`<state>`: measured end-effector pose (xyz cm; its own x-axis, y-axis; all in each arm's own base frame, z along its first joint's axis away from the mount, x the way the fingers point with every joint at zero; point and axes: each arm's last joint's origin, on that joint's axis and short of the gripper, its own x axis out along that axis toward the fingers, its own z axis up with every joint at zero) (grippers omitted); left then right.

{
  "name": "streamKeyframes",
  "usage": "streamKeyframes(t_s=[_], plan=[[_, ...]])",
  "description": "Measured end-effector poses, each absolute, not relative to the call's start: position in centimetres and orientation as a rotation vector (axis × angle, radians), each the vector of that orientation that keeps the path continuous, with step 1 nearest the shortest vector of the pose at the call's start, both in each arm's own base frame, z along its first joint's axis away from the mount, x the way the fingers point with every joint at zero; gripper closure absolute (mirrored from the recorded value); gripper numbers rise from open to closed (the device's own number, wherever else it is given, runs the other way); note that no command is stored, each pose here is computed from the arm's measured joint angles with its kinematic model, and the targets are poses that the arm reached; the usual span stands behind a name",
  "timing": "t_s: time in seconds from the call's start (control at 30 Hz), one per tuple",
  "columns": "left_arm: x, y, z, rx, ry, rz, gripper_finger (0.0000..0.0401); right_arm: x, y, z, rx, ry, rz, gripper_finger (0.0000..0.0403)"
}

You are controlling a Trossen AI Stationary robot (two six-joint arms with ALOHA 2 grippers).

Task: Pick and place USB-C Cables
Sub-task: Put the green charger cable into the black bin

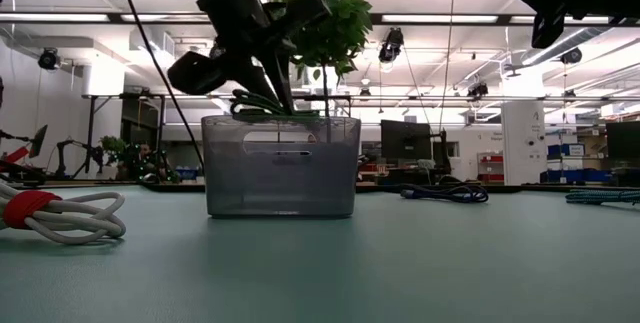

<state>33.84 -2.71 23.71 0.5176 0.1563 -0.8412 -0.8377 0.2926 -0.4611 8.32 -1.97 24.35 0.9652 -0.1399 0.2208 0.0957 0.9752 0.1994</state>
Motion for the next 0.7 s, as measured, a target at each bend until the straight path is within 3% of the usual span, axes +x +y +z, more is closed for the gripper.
streamKeyframes(t_s=[0.4, 0.7], plan=[[35.1, -2.7, 21.0, -1.0, 0.832, 0.781, 0.0386, 8.3, -2.0, 24.3, 0.179, -0.234, -0.121, 0.0376], [35.1, -2.2, 21.7, -1.021, 0.798, 0.772, 0.0386, 8.3, -2.0, 24.3, 0.198, -0.234, -0.119, 0.0376]])
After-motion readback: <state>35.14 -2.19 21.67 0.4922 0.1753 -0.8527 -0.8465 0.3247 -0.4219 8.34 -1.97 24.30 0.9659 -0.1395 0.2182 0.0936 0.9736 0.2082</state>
